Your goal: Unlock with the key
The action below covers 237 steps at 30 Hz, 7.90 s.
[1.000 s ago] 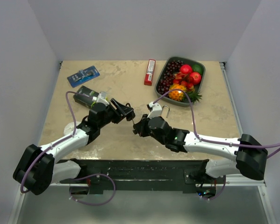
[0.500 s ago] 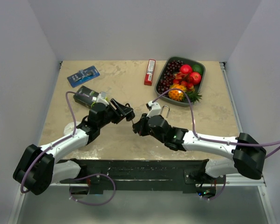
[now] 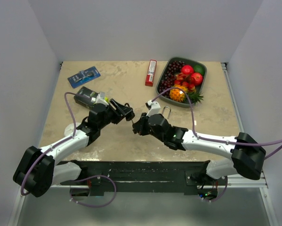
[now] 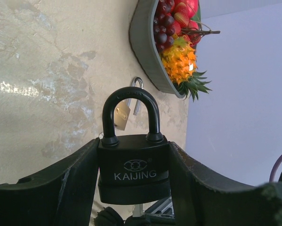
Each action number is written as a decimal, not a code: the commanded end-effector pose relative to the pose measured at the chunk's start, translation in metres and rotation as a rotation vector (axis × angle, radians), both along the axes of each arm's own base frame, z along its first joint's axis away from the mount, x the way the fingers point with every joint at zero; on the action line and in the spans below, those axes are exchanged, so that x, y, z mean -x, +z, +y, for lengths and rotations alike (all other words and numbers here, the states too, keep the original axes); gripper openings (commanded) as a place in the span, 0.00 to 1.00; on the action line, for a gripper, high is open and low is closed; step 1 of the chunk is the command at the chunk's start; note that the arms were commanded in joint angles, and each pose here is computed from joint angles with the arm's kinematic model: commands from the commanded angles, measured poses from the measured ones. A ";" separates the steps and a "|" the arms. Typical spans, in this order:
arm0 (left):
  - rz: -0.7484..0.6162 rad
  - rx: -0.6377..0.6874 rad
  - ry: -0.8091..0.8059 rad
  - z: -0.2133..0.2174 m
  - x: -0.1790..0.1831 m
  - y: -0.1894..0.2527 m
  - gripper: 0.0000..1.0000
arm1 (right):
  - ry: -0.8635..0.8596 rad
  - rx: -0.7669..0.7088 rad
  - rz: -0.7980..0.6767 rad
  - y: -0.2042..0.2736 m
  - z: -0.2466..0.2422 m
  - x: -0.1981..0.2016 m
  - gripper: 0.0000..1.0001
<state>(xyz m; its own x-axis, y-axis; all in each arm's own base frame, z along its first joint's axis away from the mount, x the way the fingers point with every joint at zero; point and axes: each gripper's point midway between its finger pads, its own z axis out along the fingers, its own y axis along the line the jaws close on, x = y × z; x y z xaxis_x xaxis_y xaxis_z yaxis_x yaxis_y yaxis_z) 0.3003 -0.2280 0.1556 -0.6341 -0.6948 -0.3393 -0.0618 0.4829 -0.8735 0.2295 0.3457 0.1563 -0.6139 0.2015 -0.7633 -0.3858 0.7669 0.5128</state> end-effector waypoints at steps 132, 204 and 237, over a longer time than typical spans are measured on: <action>0.201 -0.141 -0.528 -0.051 0.007 -0.134 0.00 | -0.364 -0.085 -0.002 -0.072 -0.047 -0.057 0.00; 0.264 -0.100 -0.608 -0.068 0.066 -0.140 0.00 | -0.478 -0.236 -0.223 -0.045 -0.048 -0.131 0.00; -0.340 -0.014 -0.666 -0.069 0.064 0.007 0.00 | -0.111 -0.595 -0.192 0.058 -0.056 -0.067 0.00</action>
<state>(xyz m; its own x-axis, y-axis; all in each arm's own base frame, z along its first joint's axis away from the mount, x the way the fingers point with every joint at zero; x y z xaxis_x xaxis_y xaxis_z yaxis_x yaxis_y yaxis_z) 0.2928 -0.2764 0.1514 -0.7294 -0.4011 -0.5541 0.3508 0.4760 -0.8064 0.2604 0.3148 0.1405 -0.6156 0.4889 -0.6180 -0.3995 0.4824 0.7796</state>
